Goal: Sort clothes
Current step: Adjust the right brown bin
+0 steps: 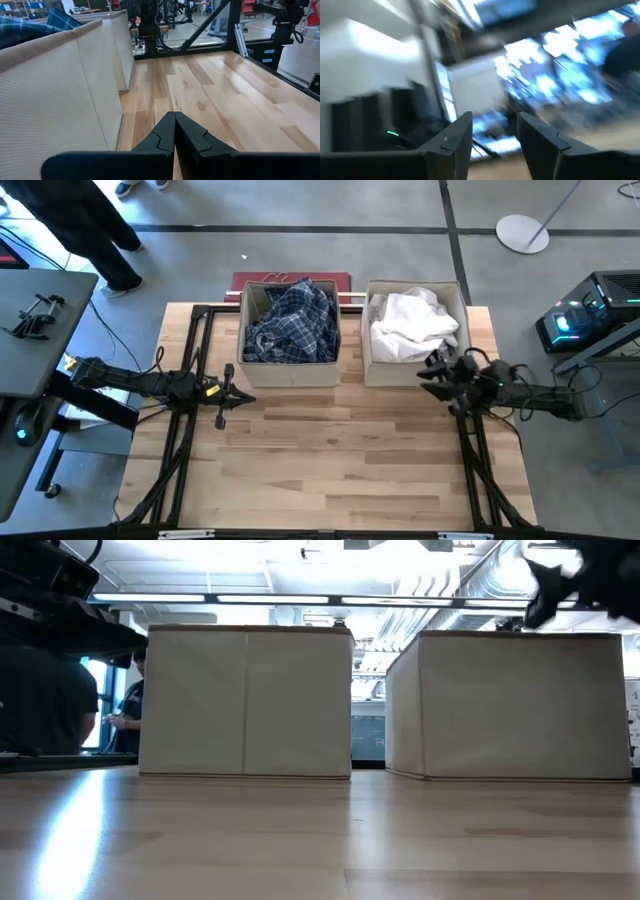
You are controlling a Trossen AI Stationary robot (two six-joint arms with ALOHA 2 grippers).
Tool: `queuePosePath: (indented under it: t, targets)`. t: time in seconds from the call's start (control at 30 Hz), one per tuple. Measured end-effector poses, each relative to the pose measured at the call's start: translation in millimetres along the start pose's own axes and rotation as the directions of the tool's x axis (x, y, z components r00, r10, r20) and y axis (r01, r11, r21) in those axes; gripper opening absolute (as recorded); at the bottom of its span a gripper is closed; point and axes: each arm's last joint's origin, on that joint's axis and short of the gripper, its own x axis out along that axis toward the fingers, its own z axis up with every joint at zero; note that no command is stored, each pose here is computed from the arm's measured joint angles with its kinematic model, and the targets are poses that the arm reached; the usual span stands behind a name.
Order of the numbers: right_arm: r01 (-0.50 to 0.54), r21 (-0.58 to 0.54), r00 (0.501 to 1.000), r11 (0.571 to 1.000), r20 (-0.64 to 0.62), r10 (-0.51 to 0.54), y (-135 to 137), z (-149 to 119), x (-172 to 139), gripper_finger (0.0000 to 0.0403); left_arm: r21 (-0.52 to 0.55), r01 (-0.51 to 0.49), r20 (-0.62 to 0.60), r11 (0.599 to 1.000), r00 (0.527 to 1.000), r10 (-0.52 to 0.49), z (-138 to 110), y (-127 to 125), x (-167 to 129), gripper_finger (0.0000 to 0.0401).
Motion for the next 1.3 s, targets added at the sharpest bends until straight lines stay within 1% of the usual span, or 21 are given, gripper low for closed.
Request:
queuePosePath:
  t: [0.03, 0.1, 0.2, 0.3, 0.37, 0.4, 0.43, 0.47, 0.5, 0.53, 0.57, 0.6, 0.67, 0.77, 0.83, 0.9, 0.97, 1.03, 1.13, 1.2, 1.3]
  targets:
    - [-0.052, -0.018, 0.998, 0.998, 0.042, 0.053, 3.1, 4.5, 1.3, 0.0144, 0.0, 0.0, 0.0, 1.0, 1.0, 0.0, 0.0, 0.0, 0.0, 0.0]
    - [-0.115, -0.07, 0.987, 0.991, 0.105, 0.122, 7.7, 11.1, 4.1, 0.0144, 0.0, 0.0, 0.0, 1.0, 1.0, 0.0, 0.0, 0.0, 0.0, 0.0]
    - [-0.199, -0.147, 0.967, 0.969, 0.131, 0.219, 13.5, 12.5, 9.8, 0.0144, 0.0, 0.0, 0.0, 1.0, 1.0, 0.0, 0.0, 0.0, 0.0, 0.0]
    - [-0.228, -0.192, 0.943, 0.955, 0.202, 0.265, 19.8, 16.0, 15.1, 0.0144, 0.0, 0.0, 0.0, 1.0, 1.0, 0.0, 0.0, 0.0, 0.0, 0.0]
    - [-0.232, -0.231, 0.944, 0.945, 0.179, 0.276, 23.1, 18.3, 24.2, 0.0144, 0.0, -0.001, 0.0, 1.0, 1.0, 0.001, 0.0, 0.0, 0.0, 0.0]
    - [-0.224, -0.222, 0.956, 0.949, 0.141, 0.259, 24.2, 19.6, 32.0, 0.0144, 0.0, 0.0, 0.0, 1.0, 1.0, 0.0, 0.0, 0.0, 0.0, 0.0]
    - [-0.194, -0.203, 0.973, 0.96, 0.089, 0.215, 24.5, 21.4, 41.8, 0.0144, 0.0, -0.001, 0.0, 1.0, 1.0, 0.001, 0.0, 0.0, 0.0, 0.0]
    - [-0.14, -0.187, 0.989, 0.972, 0.02, 0.146, 24.0, 23.8, 53.1, 0.0144, 0.0, 0.0, 0.0, 1.0, 1.0, 0.0, 0.0, 0.0, 0.0, 0.0]
    - [-0.077, -0.189, 0.995, 0.979, -0.074, 0.064, 23.2, 26.3, 65.2, 0.0144, 0.0, 0.0, 0.0, 1.0, 1.0, 0.0, 0.0, 0.0, 0.0, 0.0]
    - [-0.017, -0.213, 0.981, 0.977, -0.19, -0.024, 21.7, 27.8, 76.2, 0.0144, 0.0, 0.0, 0.0, 1.0, 1.0, 0.0, 0.0, 0.0, 0.0, 0.0]
    - [0.03, -0.251, 0.947, 0.968, -0.303, -0.108, 20.5, 31.0, 86.9, 0.0144, 0.0, 0.0, -0.001, 1.0, 1.0, 0.0, -0.1, 0.0, 0.0, 0.0]
    - [0.065, -0.295, 0.893, 0.953, -0.409, -0.187, 19.3, 35.1, 97.1, 0.0144, 0.0, -0.001, 0.0, 1.0, 1.0, 0.001, 0.0, 0.0, 0.0, 0.0]
    - [0.105, -0.364, 0.761, 0.925, -0.57, -0.311, 17.2, 44.7, 115.4, 0.0144, 0.0, -0.001, 0.0, 1.0, 1.0, 0.001, 0.0, 0.0, 0.0, 0.0]
    - [0.146, -0.41, 0.585, 0.9, -0.699, -0.413, 13.4, 63.7, 143.8, 0.0144, 0.0, -0.001, 0.0, 1.0, 1.0, 0.001, 0.0, 0.0, 0.0, 0.0]
    - [0.16, -0.424, 0.438, 0.892, -0.779, -0.449, 7.7, 68.8, 159.8, 0.0146, 0.0, -0.001, 0.0, 1.0, 1.0, 0.001, 0.0, 0.0, 0.0, 0.0]
    - [0.16, -0.448, 0.291, 0.879, -0.83, -0.476, -0.1, 70.3, 173.2, 0.0151, 0.0, -0.001, 0.0, 1.0, 1.0, 0.001, 0.0, 0.0, 0.0, 0.0]
    - [0.154, -0.475, 0.173, 0.867, -0.85, -0.497, -9.1, 69.2, 186.1, 0.016, 0.0, -0.001, 0.0, 1.0, 1.0, 0.001, 0.0, 0.1, 0.0, 0.0]
    - [0.145, -0.485, 0.078, 0.862, -0.863, -0.499, -18.5, 63.8, 197.2, 0.0166, 0.0, -0.001, 0.0, 1.0, 1.0, 0.001, 0.0, 0.0, 0.0, 0.0]
    - [0.141, -0.492, -0.037, 0.859, -0.87, -0.492, -31.9, 53.4, 209.3, 0.0168, 0.0, -0.001, -0.001, 1.0, 1.0, 0.001, -0.1, 0.0, 0.0, 0.0]
    - [0.147, -0.496, -0.089, 0.856, -0.868, -0.488, -40.6, 46.6, 214.6, 0.016, 0.0, -0.001, 0.0, 1.0, 1.0, 0.001, 0.0, 0.0, 0.0, 0.0]
    - [0.146, -0.5, -0.136, 0.854, -0.865, -0.483, -52.4, 36.2, 219.6, 0.0135, 0.0, 0.0, 0.0, 1.0, 1.0, 0.0, 0.0, 0.0, 0.0, 0.0]
